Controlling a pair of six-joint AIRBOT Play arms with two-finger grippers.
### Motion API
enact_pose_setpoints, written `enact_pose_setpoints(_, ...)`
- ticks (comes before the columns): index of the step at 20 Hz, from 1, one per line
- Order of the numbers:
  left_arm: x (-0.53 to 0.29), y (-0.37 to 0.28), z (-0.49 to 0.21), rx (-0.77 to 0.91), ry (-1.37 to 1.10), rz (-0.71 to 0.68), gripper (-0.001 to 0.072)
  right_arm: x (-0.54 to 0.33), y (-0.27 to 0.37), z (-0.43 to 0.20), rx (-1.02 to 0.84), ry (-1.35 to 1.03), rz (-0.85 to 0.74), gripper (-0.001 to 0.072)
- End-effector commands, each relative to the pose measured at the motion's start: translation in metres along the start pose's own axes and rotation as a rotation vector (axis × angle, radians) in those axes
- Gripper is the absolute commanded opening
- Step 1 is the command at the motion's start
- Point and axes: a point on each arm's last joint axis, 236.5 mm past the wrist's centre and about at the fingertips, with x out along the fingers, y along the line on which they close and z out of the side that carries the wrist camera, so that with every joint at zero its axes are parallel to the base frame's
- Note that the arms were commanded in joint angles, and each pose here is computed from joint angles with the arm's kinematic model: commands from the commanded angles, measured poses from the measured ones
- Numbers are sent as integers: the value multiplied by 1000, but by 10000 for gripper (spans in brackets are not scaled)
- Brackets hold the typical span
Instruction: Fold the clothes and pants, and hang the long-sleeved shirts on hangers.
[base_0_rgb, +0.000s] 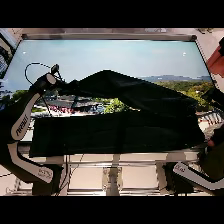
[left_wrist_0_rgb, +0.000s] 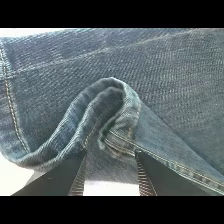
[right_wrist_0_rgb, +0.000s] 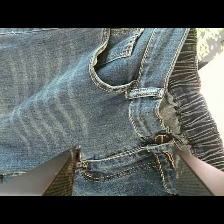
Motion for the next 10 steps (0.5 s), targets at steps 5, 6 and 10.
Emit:
enact_pose_setpoints(5,12,-17,20,-6,-112,-30,201,0,0,0,-1,0,0,657)
enact_pose_setpoints(6,12,-22,22,3,-128,-36,71,0,0,0,-1,1,0,657)
enact_pose_setpoints(10,10,-29,18,17,-119,-43,22,0,1,-2,-1,9,2,657)
